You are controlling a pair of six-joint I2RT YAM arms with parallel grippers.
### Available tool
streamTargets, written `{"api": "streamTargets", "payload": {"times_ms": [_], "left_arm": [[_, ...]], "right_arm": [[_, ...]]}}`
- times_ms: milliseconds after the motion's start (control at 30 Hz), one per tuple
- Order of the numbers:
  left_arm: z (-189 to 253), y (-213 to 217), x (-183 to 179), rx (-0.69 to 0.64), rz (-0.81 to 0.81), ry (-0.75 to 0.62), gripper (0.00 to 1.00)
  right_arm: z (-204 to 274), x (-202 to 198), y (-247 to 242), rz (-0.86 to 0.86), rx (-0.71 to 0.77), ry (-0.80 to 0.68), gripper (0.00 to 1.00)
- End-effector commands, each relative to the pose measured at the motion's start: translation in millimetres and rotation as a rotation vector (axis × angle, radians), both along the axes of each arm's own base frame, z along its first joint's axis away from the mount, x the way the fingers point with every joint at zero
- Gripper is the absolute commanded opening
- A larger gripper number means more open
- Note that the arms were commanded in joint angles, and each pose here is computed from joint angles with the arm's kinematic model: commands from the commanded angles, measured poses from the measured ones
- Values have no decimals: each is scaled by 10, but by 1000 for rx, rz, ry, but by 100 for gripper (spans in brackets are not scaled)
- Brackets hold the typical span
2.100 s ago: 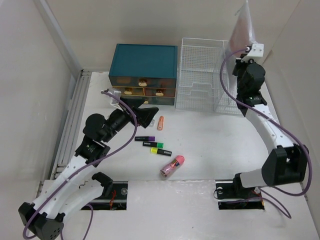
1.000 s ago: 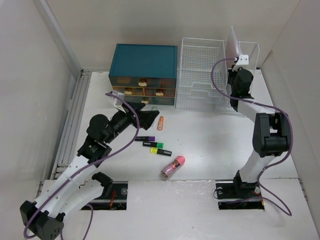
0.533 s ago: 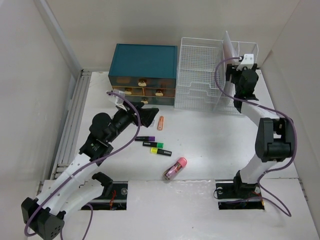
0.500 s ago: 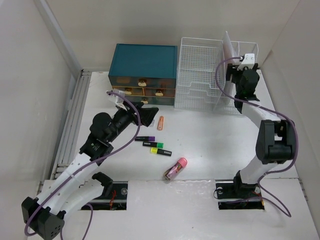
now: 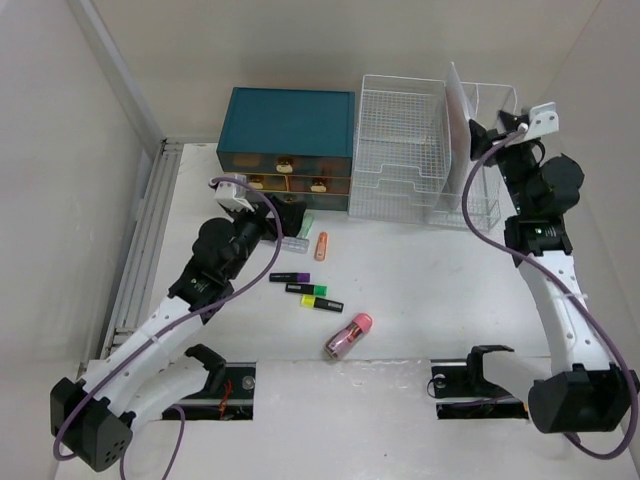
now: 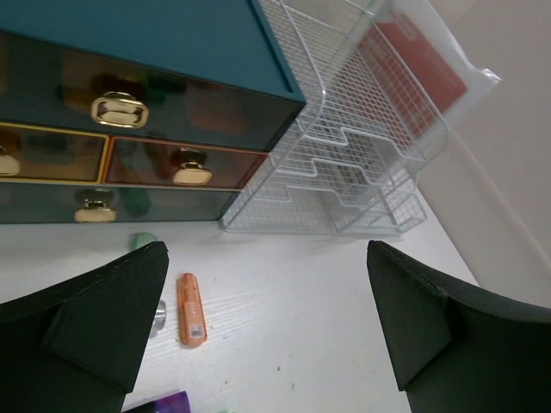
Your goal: Organize the desk
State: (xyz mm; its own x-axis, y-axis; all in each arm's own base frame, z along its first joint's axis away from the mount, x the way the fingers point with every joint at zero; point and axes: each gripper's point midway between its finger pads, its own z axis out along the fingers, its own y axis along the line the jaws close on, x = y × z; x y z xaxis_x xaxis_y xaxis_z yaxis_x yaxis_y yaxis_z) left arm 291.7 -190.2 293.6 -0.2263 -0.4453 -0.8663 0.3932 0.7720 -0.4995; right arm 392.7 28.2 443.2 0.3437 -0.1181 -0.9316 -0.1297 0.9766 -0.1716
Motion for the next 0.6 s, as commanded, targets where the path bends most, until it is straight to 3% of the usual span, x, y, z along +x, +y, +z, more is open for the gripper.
{"api": "streamTargets", "payload": {"times_ms": [0,67,133,233,267,300,400,500,567], "left_arm": [[243,128,131,-45,104,-44,100],[179,107,194,-36,113,-31,100],[118,108,294,-14,132,-21,88],[171,135,464,10,160,-29,59],[52,140,587,31,176,2,41],[10,146,651,44,185,20,37],[-96,91,864,80,196,58,36],[-176,105,1056,112,238,85,49],[-179,83,1140,136,246,100,51]], "right_arm": [[-355,-186,687,365,-58,158,54],[-462,-276,843,456,-60,204,26],[-538,-375,1098,591,-53,255,0],[-683,-461,1351,737,-43,343,0],[-692,-479,1378,761,-41,367,2],[-716,-505,1436,787,-33,389,4],[-764,-524,1489,810,-24,412,5],[-775,-519,1464,788,-20,412,5],[-739,-531,1450,778,-21,401,5]]}}
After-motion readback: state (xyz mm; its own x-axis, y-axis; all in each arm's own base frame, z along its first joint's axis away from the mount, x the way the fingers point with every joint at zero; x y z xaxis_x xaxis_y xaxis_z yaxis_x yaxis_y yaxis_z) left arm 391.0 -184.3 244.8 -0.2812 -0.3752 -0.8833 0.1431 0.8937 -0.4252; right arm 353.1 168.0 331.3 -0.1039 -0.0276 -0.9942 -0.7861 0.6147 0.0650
